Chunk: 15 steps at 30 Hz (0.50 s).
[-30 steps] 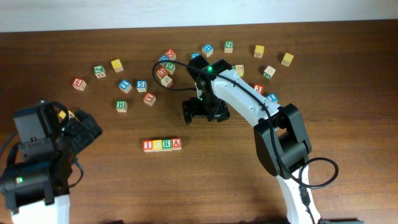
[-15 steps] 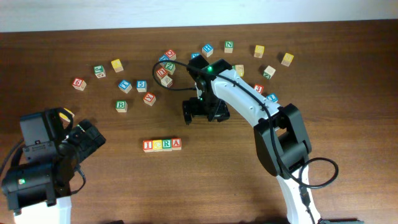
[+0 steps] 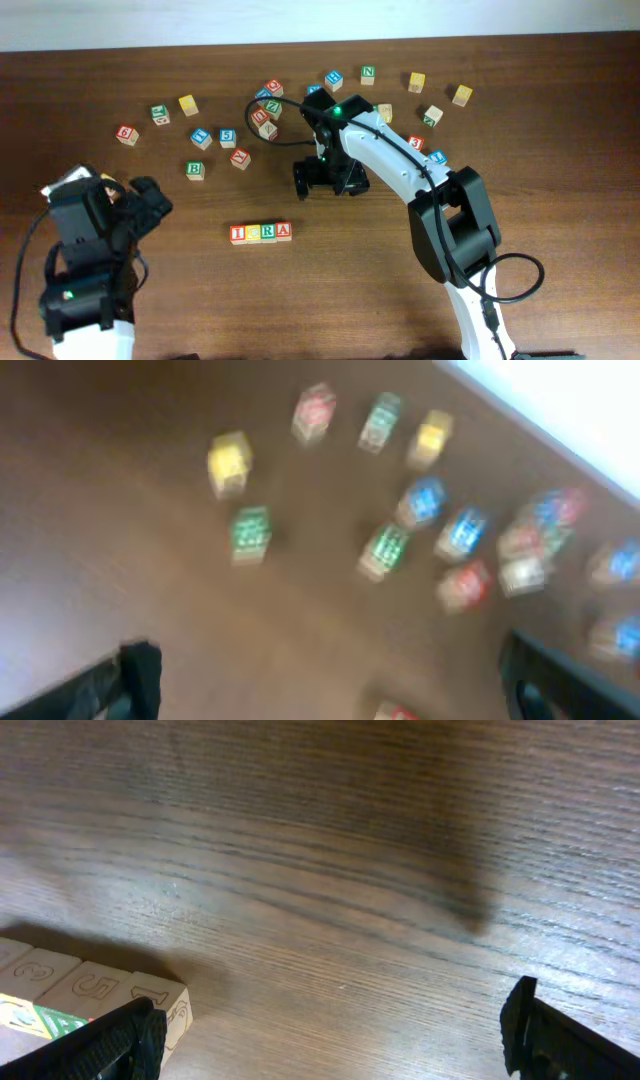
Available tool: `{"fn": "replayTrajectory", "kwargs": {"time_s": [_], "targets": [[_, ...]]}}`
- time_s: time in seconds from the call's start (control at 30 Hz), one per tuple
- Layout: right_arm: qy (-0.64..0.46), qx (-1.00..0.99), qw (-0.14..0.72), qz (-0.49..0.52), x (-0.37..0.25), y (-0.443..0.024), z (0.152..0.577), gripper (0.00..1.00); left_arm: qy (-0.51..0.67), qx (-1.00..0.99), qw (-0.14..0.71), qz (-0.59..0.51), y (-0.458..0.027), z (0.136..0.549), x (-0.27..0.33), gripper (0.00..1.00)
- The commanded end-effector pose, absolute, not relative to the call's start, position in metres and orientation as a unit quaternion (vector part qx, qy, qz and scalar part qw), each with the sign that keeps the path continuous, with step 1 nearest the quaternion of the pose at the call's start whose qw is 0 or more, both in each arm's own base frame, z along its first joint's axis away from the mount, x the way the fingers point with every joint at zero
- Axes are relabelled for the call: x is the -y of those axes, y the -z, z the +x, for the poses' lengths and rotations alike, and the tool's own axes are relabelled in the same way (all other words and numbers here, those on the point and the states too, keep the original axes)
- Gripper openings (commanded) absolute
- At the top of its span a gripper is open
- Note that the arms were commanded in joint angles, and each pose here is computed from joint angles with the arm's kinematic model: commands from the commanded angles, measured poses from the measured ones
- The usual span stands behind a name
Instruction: Spell out ICRA
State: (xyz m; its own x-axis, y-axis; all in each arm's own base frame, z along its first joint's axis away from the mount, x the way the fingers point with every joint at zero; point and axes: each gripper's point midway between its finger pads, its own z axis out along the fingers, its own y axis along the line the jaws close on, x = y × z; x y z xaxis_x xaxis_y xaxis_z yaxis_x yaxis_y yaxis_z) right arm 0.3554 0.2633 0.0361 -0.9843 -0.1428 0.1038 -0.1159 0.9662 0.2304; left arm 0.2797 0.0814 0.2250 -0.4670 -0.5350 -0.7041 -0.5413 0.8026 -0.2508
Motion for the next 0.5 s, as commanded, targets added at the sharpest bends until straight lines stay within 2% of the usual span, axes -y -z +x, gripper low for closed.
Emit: {"fn": "replayTrajectory", "kwargs": {"time_s": [0.0, 0.1, 0.33, 0.47], "targets": [[0.111, 0.99, 0.058, 0.071, -0.265, -0.033, 0.358, 0.98, 0.009, -0.818, 0.49, -0.301, -0.242, 0.292, -0.082, 0.99], [0.111, 0.99, 0.058, 0.071, -0.265, -0.033, 0.358, 0.98, 0.025, -0.787, 0.548, -0.282, -0.258, 0.299, -0.075, 0.99], [0.111, 0.99, 0.058, 0.071, -0.265, -0.033, 0.358, 0.98, 0.046, -0.794, 0.552, -0.252, -0.25, 0.275, -0.049, 0.99], [0.111, 0.99, 0.058, 0.071, -0.265, -0.033, 0.358, 0.98, 0.055, -0.777, 0.578, -0.242, -0.266, 0.272, -0.045, 0.99]]}}
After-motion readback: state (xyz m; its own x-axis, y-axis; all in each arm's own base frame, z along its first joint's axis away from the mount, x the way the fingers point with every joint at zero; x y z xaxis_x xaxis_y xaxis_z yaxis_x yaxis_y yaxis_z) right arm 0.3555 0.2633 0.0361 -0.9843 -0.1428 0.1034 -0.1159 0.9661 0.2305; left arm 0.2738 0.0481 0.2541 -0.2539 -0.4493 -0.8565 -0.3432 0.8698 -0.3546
